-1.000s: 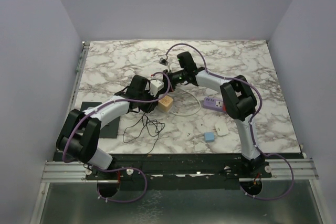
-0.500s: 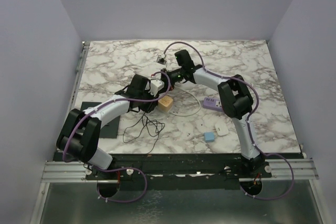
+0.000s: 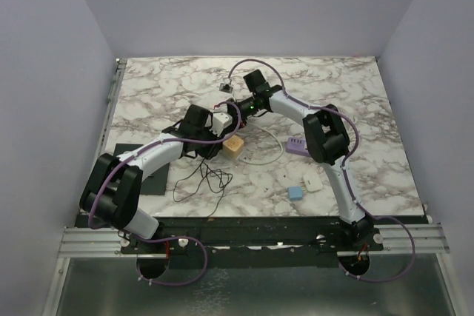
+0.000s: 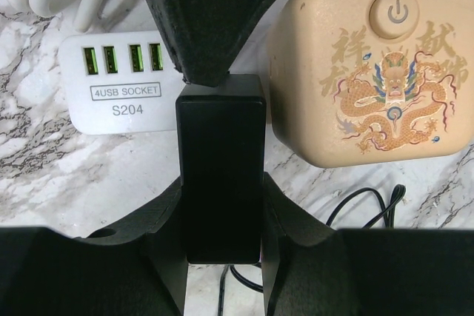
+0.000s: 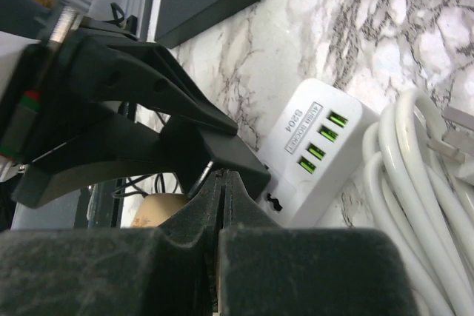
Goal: Insert the plug
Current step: Insert the plug into the socket.
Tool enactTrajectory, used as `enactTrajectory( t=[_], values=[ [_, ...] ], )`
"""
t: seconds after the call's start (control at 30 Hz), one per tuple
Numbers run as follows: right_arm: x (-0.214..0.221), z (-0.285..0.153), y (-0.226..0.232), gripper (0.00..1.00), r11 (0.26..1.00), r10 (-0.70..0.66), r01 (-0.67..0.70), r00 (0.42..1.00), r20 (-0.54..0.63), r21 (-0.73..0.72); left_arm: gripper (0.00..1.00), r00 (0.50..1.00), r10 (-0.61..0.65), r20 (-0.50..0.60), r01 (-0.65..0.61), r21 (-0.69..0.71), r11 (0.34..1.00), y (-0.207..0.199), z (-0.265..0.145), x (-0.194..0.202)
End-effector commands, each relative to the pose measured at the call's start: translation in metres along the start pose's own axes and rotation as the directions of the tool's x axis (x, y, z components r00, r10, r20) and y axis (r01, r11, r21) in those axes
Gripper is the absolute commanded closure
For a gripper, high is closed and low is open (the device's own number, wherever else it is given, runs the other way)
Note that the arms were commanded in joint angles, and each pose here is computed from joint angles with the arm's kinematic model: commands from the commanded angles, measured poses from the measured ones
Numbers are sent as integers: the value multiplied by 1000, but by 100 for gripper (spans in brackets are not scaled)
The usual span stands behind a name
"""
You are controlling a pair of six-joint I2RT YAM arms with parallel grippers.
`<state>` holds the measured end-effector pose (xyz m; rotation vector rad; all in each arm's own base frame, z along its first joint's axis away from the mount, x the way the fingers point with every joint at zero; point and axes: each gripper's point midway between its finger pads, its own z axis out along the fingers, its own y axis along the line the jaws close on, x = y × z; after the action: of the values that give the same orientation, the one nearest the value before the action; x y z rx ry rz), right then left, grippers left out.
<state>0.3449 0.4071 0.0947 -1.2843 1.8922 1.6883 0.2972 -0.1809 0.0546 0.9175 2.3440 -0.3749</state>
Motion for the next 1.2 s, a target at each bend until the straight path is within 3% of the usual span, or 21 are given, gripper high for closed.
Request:
enactTrajectory(
  t=[0.0, 0.07, 0.23, 0.37, 0.47, 0.5, 0.77, 0.87, 1.17],
  values=[
    [29, 1, -19, 99, 997, 53, -49, 996, -73, 54, 100, 1000, 8, -26, -8, 21, 1000, -6, -3, -2],
    [30, 0, -21, 99, 997, 48, -43, 995, -82, 71, 99, 1000, 0, -25, 0, 13, 1000, -4, -4, -6],
    [25, 0, -28, 99, 993, 36, -29, 997, -67, 111, 68, 1000, -23, -10, 23, 6, 1000, -3, -11, -21],
    [16, -4, -35, 99, 987, 35, -29, 999, -34, 161, 55, 999, -38, -1, 38, 10, 999, -4, -17, -28],
    [10, -9, -37, 99, 983, 34, -32, 999, -8, 179, 33, 999, -53, 13, 53, 20, 998, -7, -22, -33],
    [7, -10, -37, 99, 983, 30, -30, 1000, 0, 182, 31, 998, -55, 14, 54, 28, 998, -8, -23, -34],
    [5, -16, -34, 99, 982, 38, -41, 999, 20, 186, 30, 999, -49, 3, 49, 20, 999, -8, -27, -29],
    [5, -18, -34, 100, 981, 41, -45, 999, 28, 189, 35, 999, -33, 3, 33, 20, 999, -8, -38, -36],
    [7, -20, -34, 99, 981, 46, -51, 999, 30, 189, 79, 1000, -4, 22, 2, 90, 996, -8, -53, -61]
  ],
)
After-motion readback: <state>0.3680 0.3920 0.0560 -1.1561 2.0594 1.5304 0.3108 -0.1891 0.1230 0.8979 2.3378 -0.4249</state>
